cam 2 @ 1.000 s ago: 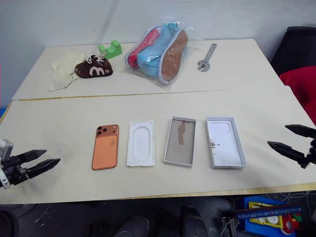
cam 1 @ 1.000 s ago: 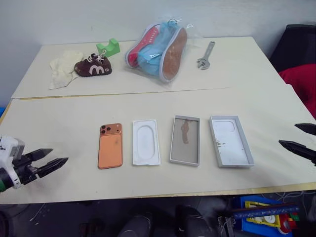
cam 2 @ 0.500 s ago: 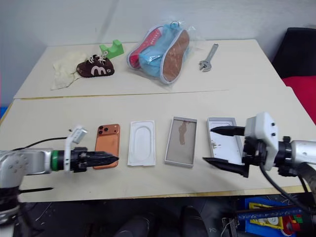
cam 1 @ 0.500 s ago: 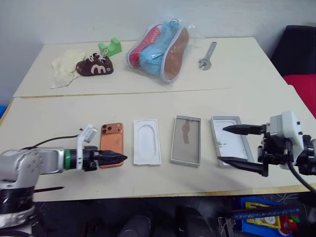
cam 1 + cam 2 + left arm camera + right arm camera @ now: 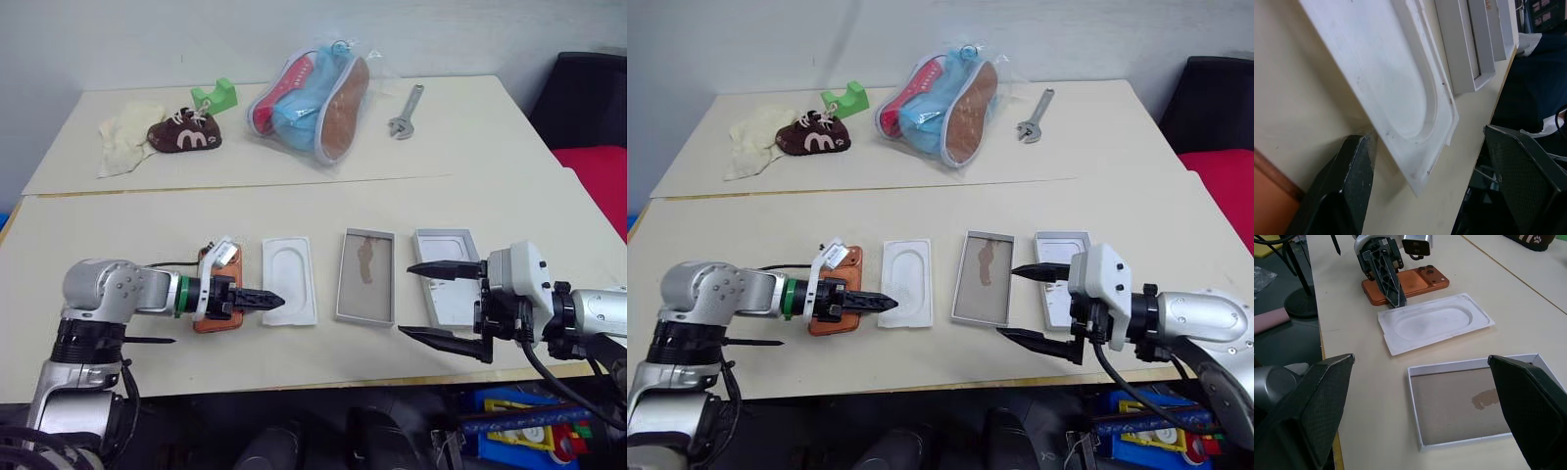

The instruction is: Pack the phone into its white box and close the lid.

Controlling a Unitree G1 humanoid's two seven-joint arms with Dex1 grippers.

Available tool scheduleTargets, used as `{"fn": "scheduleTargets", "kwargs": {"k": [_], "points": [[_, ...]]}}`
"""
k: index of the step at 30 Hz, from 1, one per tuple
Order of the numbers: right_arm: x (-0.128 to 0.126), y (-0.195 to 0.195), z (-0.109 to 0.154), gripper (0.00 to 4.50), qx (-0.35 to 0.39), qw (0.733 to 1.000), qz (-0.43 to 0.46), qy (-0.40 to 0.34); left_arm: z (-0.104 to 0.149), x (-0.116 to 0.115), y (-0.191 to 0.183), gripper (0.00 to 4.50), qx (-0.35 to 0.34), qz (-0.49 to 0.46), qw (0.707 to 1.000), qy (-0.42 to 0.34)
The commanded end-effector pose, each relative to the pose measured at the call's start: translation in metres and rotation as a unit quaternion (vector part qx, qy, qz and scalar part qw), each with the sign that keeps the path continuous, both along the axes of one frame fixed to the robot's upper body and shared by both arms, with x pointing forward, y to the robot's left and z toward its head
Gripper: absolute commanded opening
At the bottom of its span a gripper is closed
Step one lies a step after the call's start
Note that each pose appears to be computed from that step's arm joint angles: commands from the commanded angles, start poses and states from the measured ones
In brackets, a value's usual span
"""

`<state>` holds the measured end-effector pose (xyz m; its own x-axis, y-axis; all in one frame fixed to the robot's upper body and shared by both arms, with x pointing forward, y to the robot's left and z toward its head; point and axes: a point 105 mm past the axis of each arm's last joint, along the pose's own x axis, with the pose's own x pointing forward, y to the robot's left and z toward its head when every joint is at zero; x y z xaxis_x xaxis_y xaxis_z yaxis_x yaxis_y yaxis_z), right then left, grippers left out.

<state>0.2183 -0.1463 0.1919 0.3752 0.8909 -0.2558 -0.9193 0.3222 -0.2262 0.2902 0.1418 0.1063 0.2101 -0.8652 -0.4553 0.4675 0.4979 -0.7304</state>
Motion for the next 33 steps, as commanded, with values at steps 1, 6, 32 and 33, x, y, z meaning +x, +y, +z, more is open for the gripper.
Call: {"fn": "scheduleTargets", "kwargs": {"k": [1,6,32,33], "points": [[-0.005,0.005,0.001,4.5,-0.006,1.0,0.005,-0.019,-0.024,0.001,0.006,2.71,0.028,0.024,0.999,0.034],[-0.005,0.005,-0.005,4.5,-0.023,1.0,0.004,-0.019,-0.033,0.001,0.002,1.09,0.013,0.036,0.998,0.058],[0.047,0.041,-0.097,1.02,-0.152,0.986,0.051,-0.034,0.03,-0.013,0.042,0.0,-0.045,0.048,0.998,0.021],[0.044,0.043,-0.096,0.67,-0.156,0.984,0.071,-0.044,0.031,-0.013,0.038,0.0,-0.048,0.043,0.998,0.018]]}}
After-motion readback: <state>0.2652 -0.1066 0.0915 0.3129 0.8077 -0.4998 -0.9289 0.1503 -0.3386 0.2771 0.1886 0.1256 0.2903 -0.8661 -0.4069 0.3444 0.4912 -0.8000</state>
